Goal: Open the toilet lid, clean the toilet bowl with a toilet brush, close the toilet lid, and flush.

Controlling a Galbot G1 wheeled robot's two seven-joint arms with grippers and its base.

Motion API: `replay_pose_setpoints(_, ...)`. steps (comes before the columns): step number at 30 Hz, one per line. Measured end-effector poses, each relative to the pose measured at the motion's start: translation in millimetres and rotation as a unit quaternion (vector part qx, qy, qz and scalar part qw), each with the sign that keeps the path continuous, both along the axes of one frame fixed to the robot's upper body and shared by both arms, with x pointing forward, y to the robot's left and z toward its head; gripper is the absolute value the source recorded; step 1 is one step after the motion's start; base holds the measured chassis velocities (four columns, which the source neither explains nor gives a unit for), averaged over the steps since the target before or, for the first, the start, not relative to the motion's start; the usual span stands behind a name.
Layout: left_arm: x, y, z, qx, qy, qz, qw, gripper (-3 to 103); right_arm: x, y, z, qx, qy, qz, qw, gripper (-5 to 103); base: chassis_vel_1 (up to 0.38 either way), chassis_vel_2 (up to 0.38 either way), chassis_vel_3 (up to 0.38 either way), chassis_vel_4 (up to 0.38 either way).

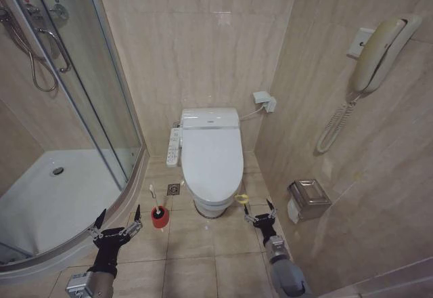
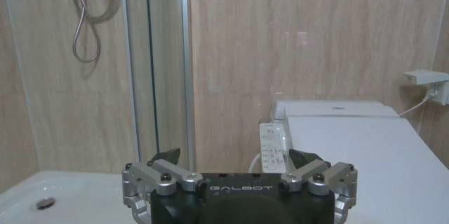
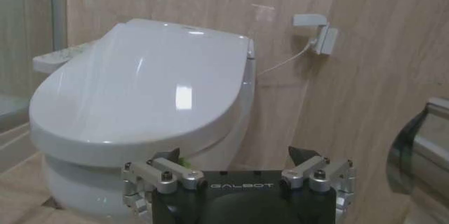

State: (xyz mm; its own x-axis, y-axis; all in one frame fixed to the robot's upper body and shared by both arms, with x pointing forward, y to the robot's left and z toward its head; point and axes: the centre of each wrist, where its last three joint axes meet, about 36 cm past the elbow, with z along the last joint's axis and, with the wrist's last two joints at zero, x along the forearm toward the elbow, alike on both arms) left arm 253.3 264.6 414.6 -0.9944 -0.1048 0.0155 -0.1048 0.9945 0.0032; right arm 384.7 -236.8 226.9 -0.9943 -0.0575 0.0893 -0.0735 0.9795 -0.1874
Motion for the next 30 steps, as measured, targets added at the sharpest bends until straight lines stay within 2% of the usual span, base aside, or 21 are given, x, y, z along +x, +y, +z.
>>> replay_pose_setpoints(10, 0, 0, 0, 0.0, 0.0, 0.0, 1.0, 100, 13, 12, -21, -0.005, 0.007, 0.006, 1.0, 100, 0.0, 0.0, 0.0, 0.0)
replay_pose_setpoints(16, 0, 0, 0, 0.0, 0.0, 0.0, 1.0, 100, 17, 18, -24, 0.006, 0.002, 0.009, 1.0, 100, 0.0, 0.0, 0.0, 0.0)
replay_pose_setpoints(30, 0, 0, 0, 0.0, 0.0, 0.0, 1.0, 100, 13, 13, -17, 0.007, -0.014, 0.013, 1.0, 100, 0.0, 0.0, 0.0, 0.0)
